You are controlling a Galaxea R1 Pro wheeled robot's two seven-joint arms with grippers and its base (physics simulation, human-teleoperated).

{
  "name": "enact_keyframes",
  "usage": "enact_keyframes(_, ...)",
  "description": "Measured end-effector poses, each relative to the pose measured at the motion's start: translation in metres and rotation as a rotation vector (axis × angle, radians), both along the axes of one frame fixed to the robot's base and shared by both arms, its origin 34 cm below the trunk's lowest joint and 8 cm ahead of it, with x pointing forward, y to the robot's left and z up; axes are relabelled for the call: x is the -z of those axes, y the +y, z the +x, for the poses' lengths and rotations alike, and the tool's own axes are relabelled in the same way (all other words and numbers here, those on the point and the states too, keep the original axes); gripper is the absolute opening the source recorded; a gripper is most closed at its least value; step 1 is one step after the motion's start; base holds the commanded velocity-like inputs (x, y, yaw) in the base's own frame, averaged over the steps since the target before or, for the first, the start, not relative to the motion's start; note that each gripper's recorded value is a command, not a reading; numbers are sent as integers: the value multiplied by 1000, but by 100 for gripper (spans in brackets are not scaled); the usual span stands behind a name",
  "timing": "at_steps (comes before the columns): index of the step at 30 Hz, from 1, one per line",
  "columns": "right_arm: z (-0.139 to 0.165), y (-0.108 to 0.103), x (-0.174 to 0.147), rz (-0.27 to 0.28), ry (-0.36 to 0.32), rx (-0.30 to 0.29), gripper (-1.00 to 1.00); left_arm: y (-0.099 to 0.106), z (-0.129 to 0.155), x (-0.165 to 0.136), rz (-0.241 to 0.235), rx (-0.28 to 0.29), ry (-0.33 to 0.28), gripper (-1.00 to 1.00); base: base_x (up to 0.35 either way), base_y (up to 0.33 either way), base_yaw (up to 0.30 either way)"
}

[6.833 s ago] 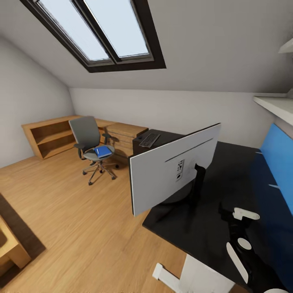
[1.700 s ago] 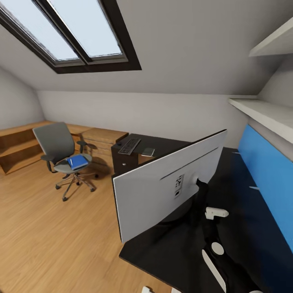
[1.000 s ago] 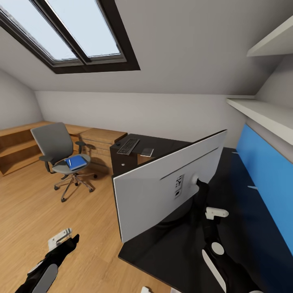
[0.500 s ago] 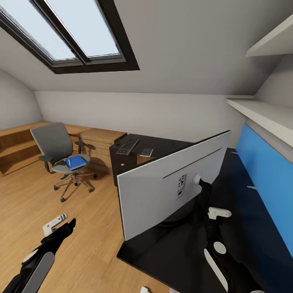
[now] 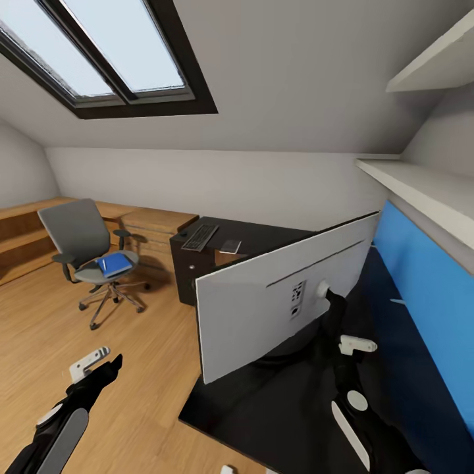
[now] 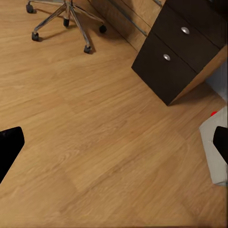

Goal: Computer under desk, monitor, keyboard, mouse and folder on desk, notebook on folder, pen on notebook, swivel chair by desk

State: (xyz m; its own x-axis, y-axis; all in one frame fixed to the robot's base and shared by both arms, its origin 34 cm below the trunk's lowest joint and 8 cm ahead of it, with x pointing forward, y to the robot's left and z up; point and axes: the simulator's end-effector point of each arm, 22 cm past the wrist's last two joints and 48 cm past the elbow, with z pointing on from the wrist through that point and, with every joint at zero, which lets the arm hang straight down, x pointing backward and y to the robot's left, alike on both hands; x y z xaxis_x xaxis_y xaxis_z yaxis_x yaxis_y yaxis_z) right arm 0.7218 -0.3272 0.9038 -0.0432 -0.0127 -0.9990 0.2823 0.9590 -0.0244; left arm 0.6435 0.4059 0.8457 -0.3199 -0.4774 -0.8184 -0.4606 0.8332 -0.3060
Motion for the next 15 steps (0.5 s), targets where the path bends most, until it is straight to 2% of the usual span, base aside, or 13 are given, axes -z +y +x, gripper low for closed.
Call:
enact_keyframes(2, 1, 4, -2, -19, 0, -13, -100, 0, 0, 0, 1, 0, 0, 100, 0, 0, -258)
enact_keyframes(4, 0, 1, 0, -4, 0, -2, -100, 0, 0, 0, 1, 0, 0, 100, 0, 0, -262)
enact_keyframes(6, 1, 3, -1, -18, 0, -12, -100, 0, 0, 0, 1, 0, 0, 100, 0, 0, -263)
enact_keyframes(8, 0, 0, 0, -4, 0, -2, -100, 0, 0, 0, 1, 0, 0, 100, 0, 0, -264)
enact_keyframes(10, 1, 3, -1, -18, 0, -11, -100, 0, 0, 0, 2, 0, 0, 100, 0, 0, -264)
enact_keyframes(15, 0, 1, 0, -8, 2, -5, -100, 0, 0, 0, 2, 0, 0, 100, 0, 0, -264)
